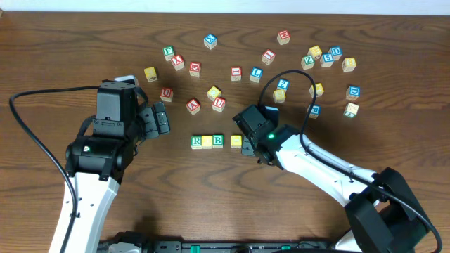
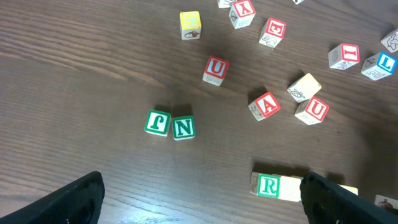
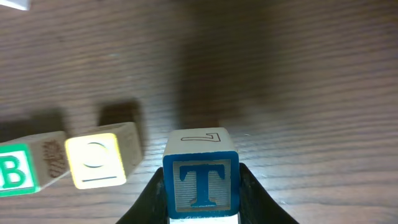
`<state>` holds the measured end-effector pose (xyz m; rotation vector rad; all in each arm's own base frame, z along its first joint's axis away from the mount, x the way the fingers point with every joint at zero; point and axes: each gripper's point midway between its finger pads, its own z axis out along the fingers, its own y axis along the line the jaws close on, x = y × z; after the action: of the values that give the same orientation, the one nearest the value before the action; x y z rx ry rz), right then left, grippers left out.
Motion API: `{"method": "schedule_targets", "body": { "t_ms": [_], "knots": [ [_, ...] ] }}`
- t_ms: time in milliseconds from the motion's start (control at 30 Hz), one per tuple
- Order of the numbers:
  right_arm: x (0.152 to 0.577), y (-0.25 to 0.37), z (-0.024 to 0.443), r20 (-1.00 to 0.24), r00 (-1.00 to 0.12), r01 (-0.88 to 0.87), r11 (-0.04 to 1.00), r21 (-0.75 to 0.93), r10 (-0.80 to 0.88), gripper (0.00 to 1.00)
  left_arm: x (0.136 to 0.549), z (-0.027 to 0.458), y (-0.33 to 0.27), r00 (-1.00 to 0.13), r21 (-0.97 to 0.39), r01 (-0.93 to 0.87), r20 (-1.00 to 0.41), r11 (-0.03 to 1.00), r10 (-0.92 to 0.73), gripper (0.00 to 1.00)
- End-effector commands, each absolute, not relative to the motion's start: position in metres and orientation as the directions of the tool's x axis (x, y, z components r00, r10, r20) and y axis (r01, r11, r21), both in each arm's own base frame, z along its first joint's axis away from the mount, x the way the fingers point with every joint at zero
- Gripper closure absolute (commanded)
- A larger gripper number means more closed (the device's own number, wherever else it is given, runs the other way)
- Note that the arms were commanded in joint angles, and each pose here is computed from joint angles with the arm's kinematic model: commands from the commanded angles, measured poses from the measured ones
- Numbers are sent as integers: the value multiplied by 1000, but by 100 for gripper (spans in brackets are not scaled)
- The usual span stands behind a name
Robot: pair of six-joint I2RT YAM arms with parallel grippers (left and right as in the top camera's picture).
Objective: Spell out ROBOT
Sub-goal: 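Carry the blue T block to the right end of the row, then lower the T block beside the O block and hold it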
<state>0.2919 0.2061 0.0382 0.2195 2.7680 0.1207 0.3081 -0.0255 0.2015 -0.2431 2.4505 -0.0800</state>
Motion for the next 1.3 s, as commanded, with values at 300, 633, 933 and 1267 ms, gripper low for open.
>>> {"method": "schedule_targets", "body": {
  "t_ms": [300, 633, 933, 1267],
  "knots": [
    [286, 212, 18, -333, -931, 130, 989, 74, 147, 95, 311, 209, -24, -750, -117, -152, -633, 981, -192, 2],
    [291, 217, 17, -351, -927, 106, 991, 86, 129, 93, 311, 209, -24, -750, -117, -152, -633, 981, -192, 2],
    [296, 217, 18, -373, -922, 82, 994, 78, 105, 91, 311, 209, -24, -750, -117, -152, -633, 981, -192, 2],
    [296, 218, 15, -371, -925, 60, 996, 68, 81, 89, 311, 209, -24, -750, -117, -152, -633, 981, -192, 2]
  ]
}}
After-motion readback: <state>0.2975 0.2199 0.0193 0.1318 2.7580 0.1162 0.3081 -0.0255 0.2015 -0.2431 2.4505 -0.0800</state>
